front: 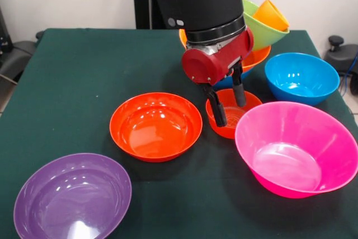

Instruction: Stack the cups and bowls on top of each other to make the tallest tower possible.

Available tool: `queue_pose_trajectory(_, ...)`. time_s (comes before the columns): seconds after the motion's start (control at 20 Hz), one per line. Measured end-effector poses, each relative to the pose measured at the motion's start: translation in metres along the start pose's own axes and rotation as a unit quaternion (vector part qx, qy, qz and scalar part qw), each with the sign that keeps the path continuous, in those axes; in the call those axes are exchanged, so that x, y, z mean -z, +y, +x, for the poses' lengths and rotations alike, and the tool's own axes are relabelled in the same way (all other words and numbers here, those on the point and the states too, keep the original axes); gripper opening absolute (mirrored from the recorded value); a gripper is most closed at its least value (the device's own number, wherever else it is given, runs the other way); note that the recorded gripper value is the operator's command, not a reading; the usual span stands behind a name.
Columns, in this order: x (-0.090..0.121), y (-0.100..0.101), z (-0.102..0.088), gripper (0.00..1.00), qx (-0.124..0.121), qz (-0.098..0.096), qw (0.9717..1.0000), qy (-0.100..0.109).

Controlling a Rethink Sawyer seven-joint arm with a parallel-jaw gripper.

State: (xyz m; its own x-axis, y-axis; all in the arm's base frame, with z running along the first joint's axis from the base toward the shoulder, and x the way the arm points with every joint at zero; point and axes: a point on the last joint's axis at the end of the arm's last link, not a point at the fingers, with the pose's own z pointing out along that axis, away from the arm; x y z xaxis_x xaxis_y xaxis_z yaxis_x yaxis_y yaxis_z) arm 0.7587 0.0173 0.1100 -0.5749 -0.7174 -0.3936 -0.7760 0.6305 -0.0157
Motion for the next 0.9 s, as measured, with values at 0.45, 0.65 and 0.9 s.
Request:
queue_pose_trajectory(0.45, -0.002, 0.0, 0.004, 1.0, -0.001, 0.0, 1.0, 0.004)
queue_pose_trajectory(0.65, -0.003, 0.001, 0.007, 1.0, -0.001, -0.002, 1.0, 0.006)
queue_pose_trajectory(0.9, -0.005, 0.003, 0.011, 1.0, -0.001, -0.003, 0.9999, 0.012)
